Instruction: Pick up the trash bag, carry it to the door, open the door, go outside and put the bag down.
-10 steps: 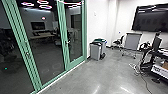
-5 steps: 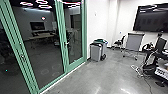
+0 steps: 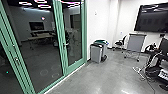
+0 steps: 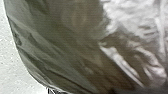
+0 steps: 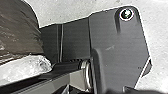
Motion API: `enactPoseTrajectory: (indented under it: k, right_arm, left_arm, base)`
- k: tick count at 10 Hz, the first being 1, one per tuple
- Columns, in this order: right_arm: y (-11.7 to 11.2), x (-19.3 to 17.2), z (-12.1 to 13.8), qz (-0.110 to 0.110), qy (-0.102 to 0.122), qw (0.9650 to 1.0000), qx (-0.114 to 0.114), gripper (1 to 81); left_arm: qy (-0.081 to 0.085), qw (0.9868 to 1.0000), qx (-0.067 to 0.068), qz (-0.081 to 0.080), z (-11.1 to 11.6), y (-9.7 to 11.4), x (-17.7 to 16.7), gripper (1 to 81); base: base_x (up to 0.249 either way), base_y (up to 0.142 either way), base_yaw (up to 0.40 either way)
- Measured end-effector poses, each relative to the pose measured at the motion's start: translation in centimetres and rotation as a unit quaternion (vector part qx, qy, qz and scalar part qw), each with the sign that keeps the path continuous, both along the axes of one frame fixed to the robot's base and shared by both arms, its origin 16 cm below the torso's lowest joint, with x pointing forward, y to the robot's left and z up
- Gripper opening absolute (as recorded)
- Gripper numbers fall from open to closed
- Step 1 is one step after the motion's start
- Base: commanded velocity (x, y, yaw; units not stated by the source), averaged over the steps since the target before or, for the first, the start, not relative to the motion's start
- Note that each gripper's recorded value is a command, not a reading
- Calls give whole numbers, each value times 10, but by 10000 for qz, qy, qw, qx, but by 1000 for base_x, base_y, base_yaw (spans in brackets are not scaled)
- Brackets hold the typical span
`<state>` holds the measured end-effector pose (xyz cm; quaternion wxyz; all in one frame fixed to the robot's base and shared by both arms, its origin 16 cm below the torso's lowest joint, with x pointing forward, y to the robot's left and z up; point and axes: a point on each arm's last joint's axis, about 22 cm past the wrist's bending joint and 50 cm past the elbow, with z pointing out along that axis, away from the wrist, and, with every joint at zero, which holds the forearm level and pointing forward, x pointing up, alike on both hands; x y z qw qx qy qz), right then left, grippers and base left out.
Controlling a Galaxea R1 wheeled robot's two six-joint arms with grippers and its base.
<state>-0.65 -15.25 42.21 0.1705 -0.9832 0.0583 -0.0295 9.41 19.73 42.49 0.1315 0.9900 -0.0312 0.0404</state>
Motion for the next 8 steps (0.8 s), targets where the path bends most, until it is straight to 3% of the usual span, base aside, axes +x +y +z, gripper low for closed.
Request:
enactPoseTrajectory:
  k: [8]
  right_arm:
    - [0,-2,0,-1,15,10000,-1,811]
  left_arm:
    - [-5,10000,3,3,0,0,1,10]
  base:
    - [225,0,0]
